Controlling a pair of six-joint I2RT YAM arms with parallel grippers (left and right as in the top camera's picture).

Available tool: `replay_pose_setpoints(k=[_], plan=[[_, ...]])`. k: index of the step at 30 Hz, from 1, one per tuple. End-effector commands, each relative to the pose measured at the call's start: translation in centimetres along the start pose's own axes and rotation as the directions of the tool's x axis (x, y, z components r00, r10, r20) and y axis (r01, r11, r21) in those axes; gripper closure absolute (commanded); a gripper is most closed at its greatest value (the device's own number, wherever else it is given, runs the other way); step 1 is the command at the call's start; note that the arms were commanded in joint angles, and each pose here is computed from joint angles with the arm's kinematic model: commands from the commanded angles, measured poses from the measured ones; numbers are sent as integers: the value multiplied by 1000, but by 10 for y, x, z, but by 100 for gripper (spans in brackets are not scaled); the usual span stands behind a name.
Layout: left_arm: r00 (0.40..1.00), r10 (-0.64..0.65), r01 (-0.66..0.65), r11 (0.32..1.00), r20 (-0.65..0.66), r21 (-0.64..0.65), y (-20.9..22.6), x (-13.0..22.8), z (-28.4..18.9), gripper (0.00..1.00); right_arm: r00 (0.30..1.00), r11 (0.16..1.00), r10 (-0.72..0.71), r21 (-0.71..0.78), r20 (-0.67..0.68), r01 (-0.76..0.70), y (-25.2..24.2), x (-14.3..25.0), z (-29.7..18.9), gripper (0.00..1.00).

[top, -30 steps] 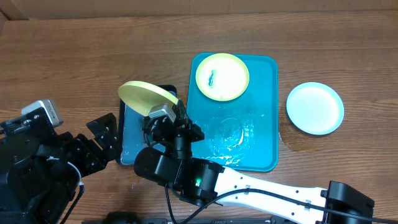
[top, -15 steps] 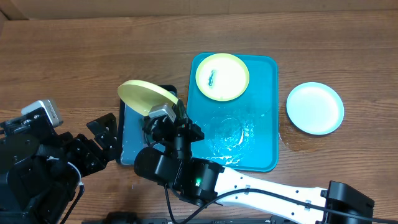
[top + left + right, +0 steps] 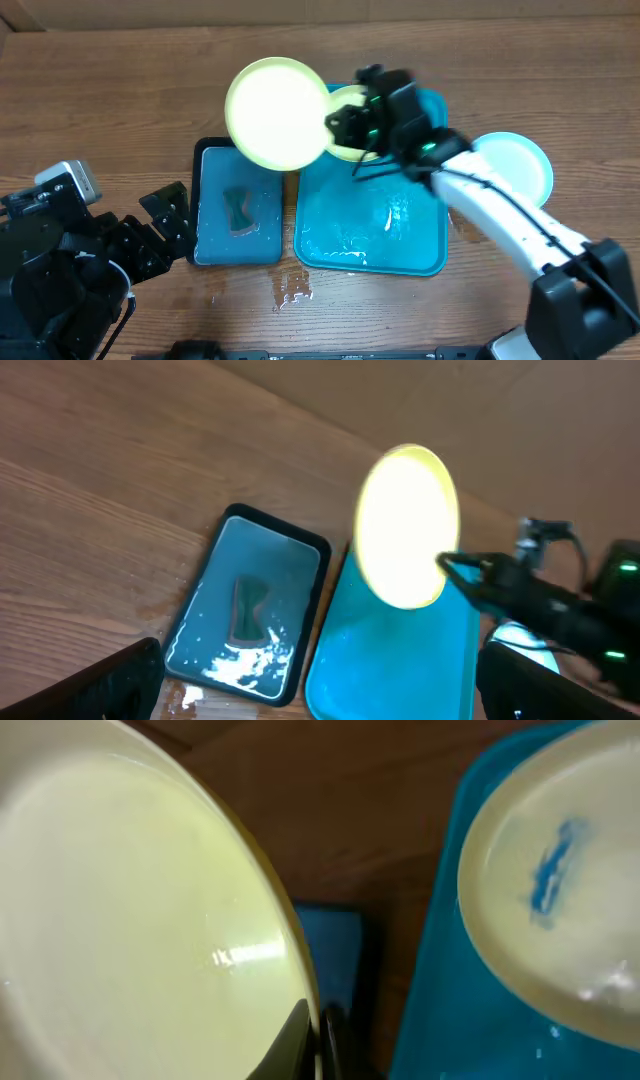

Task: Clean dirty plates on tray and stack at the side
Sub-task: 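Stack the plate onto the plate at the right side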

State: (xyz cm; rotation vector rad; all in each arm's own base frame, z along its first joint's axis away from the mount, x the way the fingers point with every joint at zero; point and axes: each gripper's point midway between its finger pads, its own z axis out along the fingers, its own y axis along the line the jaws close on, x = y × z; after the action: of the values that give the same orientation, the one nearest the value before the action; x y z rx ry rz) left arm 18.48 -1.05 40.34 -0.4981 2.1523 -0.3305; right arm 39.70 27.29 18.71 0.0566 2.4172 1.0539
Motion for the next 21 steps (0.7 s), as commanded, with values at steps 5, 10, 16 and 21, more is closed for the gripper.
replay_pose_setpoints(k=[5,10,16,21], plan=[[1000,3,-3,1000,4,12,-2,-1,-1,0,854,765,469,381,225,-520,-174,-28,-159,96],[1000,3,-3,1000,4,12,-2,-1,-1,0,703,363,592,648,395,-669,-297,27,-249,96],[1000,3,-3,1000,4,12,-2,-1,-1,0,630,268,649,647,426,-714,-341,56,-257,96],[1000,3,-3,1000,4,12,-2,-1,-1,0,725,461,625,613,288,-641,-322,42,-225,60]])
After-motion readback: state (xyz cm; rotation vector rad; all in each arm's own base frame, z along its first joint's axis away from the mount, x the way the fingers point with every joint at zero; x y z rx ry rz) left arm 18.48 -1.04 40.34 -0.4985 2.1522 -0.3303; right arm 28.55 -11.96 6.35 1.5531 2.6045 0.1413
